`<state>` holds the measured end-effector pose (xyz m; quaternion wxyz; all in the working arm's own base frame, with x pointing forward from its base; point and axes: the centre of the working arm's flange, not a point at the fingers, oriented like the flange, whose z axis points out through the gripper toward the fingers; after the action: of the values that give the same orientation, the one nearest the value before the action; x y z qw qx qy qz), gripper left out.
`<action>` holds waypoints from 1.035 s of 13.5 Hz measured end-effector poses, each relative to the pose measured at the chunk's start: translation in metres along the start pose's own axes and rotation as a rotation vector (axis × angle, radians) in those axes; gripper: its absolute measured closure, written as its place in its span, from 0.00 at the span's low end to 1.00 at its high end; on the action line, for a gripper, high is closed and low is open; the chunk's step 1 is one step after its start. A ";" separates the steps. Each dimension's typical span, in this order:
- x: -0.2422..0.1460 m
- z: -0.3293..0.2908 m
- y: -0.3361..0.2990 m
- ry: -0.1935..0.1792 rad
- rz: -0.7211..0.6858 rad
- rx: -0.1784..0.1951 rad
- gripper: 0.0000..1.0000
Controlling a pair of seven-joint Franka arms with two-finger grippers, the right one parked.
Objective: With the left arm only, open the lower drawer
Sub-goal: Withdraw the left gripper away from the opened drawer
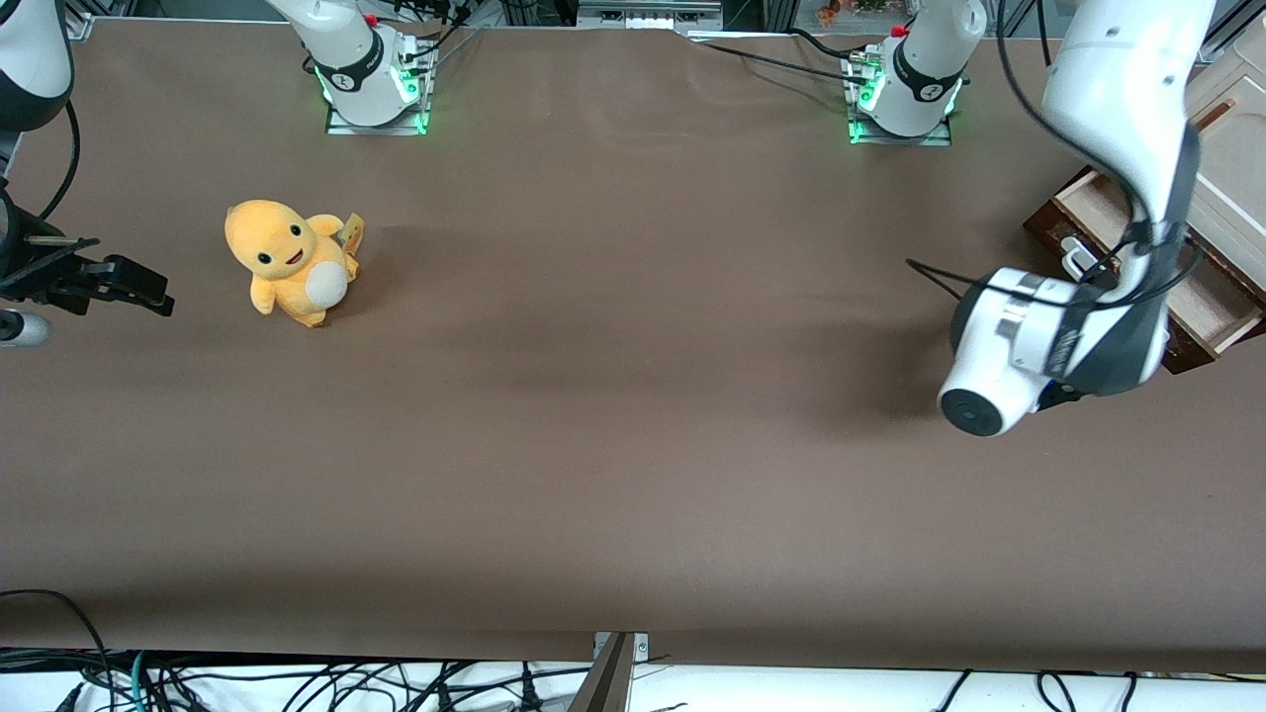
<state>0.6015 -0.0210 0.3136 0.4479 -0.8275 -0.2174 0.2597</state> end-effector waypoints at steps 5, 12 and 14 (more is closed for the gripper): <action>-0.020 -0.052 -0.062 -0.033 0.205 -0.295 0.00; -0.052 -0.103 -0.171 0.080 0.500 -0.674 0.00; -0.065 -0.112 -0.204 0.110 0.537 -0.788 0.00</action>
<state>0.5950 -0.0272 0.5548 0.0281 -0.9737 -0.0537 0.2198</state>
